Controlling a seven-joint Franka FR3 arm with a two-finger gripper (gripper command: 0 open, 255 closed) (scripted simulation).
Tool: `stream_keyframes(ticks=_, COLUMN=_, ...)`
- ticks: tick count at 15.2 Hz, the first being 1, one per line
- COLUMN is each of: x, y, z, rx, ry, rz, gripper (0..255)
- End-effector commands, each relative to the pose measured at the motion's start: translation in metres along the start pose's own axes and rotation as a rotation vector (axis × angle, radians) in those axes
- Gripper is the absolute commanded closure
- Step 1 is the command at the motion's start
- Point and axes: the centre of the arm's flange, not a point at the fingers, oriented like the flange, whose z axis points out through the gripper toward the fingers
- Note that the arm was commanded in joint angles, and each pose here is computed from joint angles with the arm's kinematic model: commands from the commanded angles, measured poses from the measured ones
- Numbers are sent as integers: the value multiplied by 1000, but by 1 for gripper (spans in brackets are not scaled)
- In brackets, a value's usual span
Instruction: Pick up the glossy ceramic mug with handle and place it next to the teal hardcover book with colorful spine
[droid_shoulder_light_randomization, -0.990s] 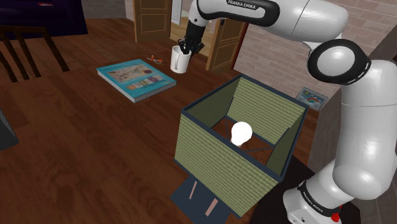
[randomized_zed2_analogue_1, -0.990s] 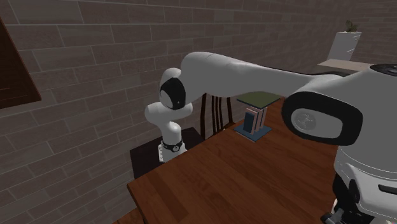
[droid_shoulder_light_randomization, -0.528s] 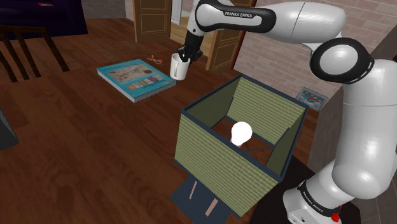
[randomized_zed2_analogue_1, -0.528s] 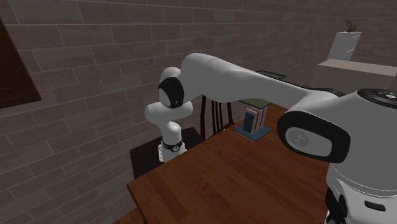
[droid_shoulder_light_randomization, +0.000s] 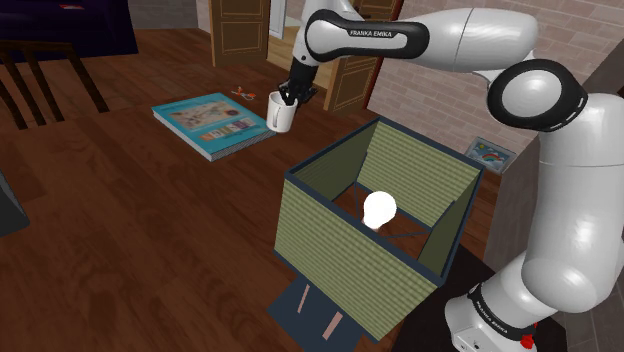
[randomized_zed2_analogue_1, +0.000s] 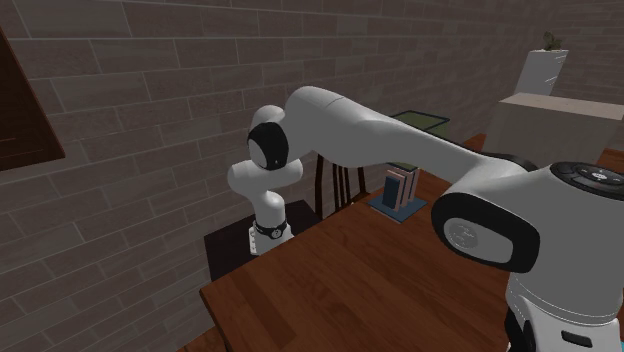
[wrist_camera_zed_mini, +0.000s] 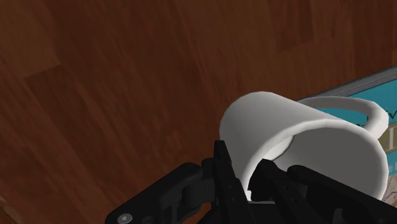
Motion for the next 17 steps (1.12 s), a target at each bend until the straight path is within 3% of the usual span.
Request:
stream_keyframes(ticks=1, x=0, y=0, z=0, rx=0, ry=1, rz=0, gripper=255)
stream_keyframes(ticks=3, x=0, y=0, z=0, rx=0, ry=1, rz=0, gripper=255)
stream_keyframes(ticks=4, x=0, y=0, z=0, rx=0, ry=1, rz=0, gripper=0)
stream_keyframes(ticks=9, x=0, y=0, z=0, rx=0, ry=1, rz=0, gripper=0)
stream_keyframes(ticks=13, x=0, y=0, z=-50, rx=0, ry=1, rz=0, gripper=0)
stream_keyframes(ticks=17, x=0, y=0, z=-50, rx=0, ry=1, rz=0, gripper=0)
